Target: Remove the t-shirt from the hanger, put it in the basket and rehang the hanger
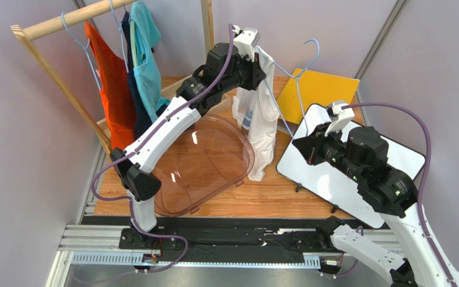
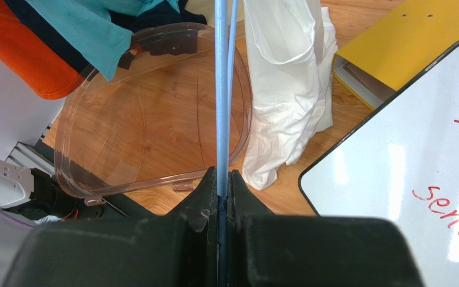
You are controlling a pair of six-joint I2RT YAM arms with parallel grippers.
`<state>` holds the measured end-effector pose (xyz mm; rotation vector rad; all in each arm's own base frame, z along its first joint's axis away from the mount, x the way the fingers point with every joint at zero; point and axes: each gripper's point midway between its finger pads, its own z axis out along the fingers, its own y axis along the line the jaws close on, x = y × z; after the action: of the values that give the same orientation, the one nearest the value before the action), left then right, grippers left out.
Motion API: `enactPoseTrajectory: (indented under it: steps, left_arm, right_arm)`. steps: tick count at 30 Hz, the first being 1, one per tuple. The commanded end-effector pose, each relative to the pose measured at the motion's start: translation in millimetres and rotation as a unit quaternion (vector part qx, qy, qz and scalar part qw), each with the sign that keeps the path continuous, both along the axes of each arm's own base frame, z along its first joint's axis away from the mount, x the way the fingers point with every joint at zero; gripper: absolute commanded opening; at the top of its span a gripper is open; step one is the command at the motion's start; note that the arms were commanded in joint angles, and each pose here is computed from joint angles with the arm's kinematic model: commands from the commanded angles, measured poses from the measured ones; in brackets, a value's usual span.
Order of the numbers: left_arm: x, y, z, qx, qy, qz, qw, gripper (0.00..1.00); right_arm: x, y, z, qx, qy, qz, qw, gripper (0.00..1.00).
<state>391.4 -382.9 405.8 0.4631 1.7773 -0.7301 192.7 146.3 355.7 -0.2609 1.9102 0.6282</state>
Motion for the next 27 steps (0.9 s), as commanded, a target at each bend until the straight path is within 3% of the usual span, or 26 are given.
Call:
enactPoseTrajectory:
  steps: [1, 2, 9, 14, 18, 24, 27]
  left_arm:
    - [-2.8, 5.1, 40.2, -0.027, -0.046, 0.004, 0.999, 0.07]
    - [-2.9, 5.2, 42.0, -0.028, -0.047, 0.004, 0.998, 0.00]
    - [6.6, 9.1, 62.8, -0.063, -0.068, 0.035, 0.995, 0.00]
    - [32.1, 33.3, 92.4, -0.113, -0.106, 0.136, 0.978, 0.00]
    - [44.3, 53.8, 108.8, -0.185, -0.090, 0.192, 0.959, 0.00]
    - [49.9, 40.9, 122.0, -0.228, -0.091, 0.145, 0.959, 0.00]
    - [39.5, 15.7, 131.9, -0.232, -0.101, 0.066, 0.965, 0.00]
  right_arm:
    - [-6.4, -4.8, 9.2, 0.014, -0.024, -0.001, 1.000, 0.00]
    - [-4.8, -10.3, 7.8, 0.010, -0.025, -0.017, 0.999, 0.00]
    - [-30.7, -25.3, -7.7, 0.018, -0.003, -0.021, 1.000, 0.00]
    - [-59.0, -51.4, -21.3, 0.028, 0.009, -0.048, 0.998, 0.00]
    - [-90.1, -72.5, -18.3, 0.046, 0.012, -0.057, 0.997, 0.00]
    - [-127.9, -92.1, 6.4, 0.091, -0.026, -0.046, 0.995, 0.00]
    - [-129.1, -104.0, 7.9, 0.091, -0.040, -0.070, 0.993, 0.00]
